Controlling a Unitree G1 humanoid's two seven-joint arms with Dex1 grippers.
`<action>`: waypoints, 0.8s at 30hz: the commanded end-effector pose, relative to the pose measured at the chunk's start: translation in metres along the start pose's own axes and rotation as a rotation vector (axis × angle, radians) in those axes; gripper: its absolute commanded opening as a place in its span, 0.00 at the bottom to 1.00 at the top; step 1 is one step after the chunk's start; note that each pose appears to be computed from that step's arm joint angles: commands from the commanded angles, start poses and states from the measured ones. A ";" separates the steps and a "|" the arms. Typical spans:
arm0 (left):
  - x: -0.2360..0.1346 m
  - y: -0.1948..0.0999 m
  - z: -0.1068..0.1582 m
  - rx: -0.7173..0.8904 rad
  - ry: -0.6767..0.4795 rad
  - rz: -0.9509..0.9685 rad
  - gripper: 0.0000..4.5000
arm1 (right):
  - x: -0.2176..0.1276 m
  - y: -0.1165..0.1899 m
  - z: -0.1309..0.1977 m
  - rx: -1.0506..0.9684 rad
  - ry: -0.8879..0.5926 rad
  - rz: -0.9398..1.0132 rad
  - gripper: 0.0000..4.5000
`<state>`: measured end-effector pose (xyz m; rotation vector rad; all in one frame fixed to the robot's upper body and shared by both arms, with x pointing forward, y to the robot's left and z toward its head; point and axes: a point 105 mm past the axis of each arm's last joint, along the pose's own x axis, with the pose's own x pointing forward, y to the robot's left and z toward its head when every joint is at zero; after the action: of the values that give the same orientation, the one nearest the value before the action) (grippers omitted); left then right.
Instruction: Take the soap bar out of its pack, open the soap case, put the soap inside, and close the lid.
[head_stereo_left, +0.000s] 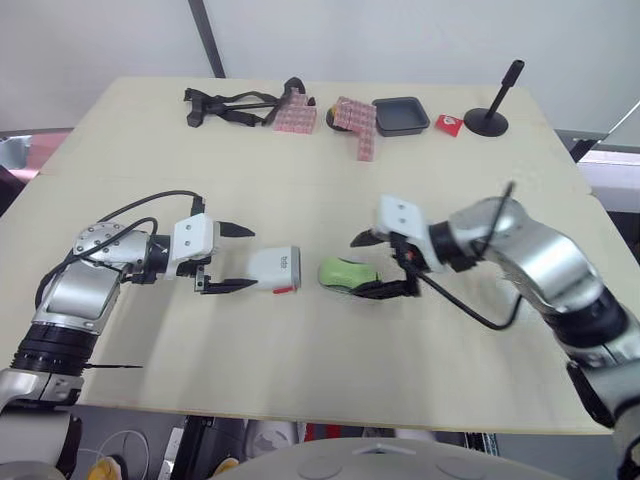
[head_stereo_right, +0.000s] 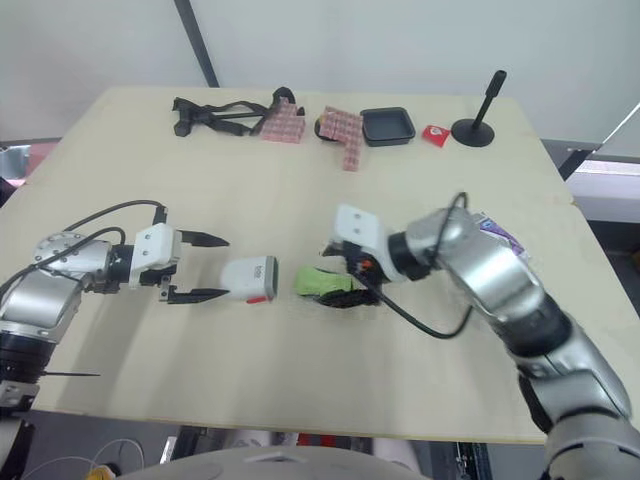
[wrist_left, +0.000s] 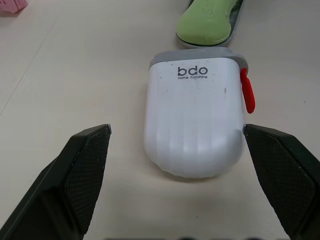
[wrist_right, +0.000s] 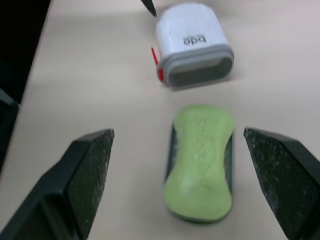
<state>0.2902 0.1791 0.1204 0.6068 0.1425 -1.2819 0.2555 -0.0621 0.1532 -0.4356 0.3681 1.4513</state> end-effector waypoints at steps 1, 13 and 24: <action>-0.005 0.004 0.010 -0.006 -0.034 -0.002 1.00 | -0.023 0.006 0.016 -0.056 -0.137 -0.061 0.99; 0.004 0.014 0.010 -0.015 -0.045 -0.024 1.00 | -0.042 0.000 0.007 -0.076 -0.385 -0.324 0.99; 0.013 0.006 0.012 -0.043 -0.052 -0.133 1.00 | -0.029 0.003 -0.001 -0.106 -0.330 -0.294 0.99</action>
<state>0.2996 0.1679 0.1207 0.5187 0.1927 -1.3902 0.2526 -0.0896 0.1603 -0.2830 -0.0011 1.2225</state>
